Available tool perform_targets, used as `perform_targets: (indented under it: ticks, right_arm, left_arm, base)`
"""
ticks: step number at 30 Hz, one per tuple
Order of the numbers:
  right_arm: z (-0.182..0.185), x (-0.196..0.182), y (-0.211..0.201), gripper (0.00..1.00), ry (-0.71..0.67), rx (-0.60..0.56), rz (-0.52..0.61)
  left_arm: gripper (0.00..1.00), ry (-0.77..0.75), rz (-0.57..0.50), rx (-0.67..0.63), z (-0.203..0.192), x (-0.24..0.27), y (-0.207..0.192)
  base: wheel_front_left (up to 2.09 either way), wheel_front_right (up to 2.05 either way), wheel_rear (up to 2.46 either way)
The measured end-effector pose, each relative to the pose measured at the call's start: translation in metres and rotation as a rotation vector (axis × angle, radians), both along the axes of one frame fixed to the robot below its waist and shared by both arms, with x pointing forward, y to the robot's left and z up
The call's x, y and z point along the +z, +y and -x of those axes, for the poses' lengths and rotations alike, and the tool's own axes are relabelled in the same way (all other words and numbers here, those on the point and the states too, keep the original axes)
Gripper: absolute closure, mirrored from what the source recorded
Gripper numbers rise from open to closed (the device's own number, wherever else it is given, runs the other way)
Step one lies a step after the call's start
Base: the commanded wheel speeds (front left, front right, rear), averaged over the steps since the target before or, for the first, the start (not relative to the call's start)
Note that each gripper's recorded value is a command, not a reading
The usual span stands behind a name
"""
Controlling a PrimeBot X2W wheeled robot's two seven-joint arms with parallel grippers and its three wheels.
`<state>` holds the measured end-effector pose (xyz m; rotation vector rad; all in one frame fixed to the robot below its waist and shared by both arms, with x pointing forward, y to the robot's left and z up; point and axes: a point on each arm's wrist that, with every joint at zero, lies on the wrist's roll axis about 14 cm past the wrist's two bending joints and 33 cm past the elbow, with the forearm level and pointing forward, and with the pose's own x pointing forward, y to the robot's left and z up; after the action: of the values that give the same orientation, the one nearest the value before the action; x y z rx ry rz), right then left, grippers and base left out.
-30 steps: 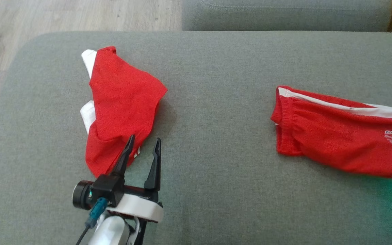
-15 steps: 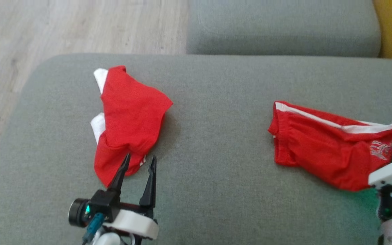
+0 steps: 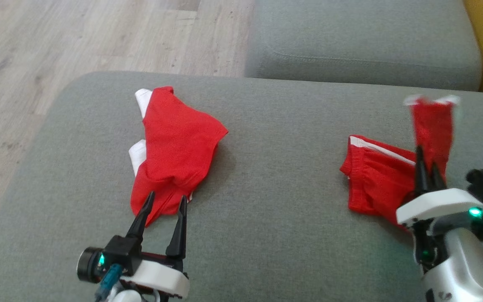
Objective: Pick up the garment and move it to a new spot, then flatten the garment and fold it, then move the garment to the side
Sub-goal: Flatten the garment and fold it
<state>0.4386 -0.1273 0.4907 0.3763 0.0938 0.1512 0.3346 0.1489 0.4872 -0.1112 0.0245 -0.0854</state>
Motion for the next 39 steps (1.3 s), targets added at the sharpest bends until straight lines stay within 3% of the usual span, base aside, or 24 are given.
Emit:
perform_targets:
  ticks: [6,16,17,18,24,31,39]
  right_arm:
    - [0.002,-0.016,0.041,1.0,0.037,0.151,0.069]
    - [0.012,-0.061,0.073,1.0,0.158,0.338,0.23]
    - [0.015,-0.068,0.074,0.33,0.175,0.362,0.265]
    - [0.016,-0.071,0.074,0.0,0.182,0.376,0.289]
    - [0.016,-0.064,0.075,0.0,0.146,0.391,0.32]
    - [-0.005,-0.004,0.027,0.0,-0.041,0.185,0.202]
    - [0.004,0.037,-0.043,0.0,-0.176,-0.034,0.209]
  left_arm:
    - [0.0,0.016,-0.002,0.036,0.003,-0.003,0.01]
    - [0.0,0.043,-0.004,0.075,0.006,-0.01,0.02]
    - [0.0,0.043,-0.004,0.075,0.006,-0.011,0.02]
    - [0.0,0.043,-0.004,0.074,0.005,-0.011,0.02]
    - [0.0,0.037,0.004,0.049,0.003,-0.009,0.012]
    - [0.0,-0.032,0.03,0.0,-0.01,0.013,-0.003]
    - [0.0,-0.066,0.034,-0.08,-0.022,0.022,-0.03]
  base:
    - [0.0,0.0,0.0]
    - [0.0,0.0,0.0]
    - [0.0,0.0,0.0]
    - [0.0,0.0,0.0]
    - [0.0,0.0,0.0]
    - [0.0,0.0,0.0]
    - [0.0,0.0,0.0]
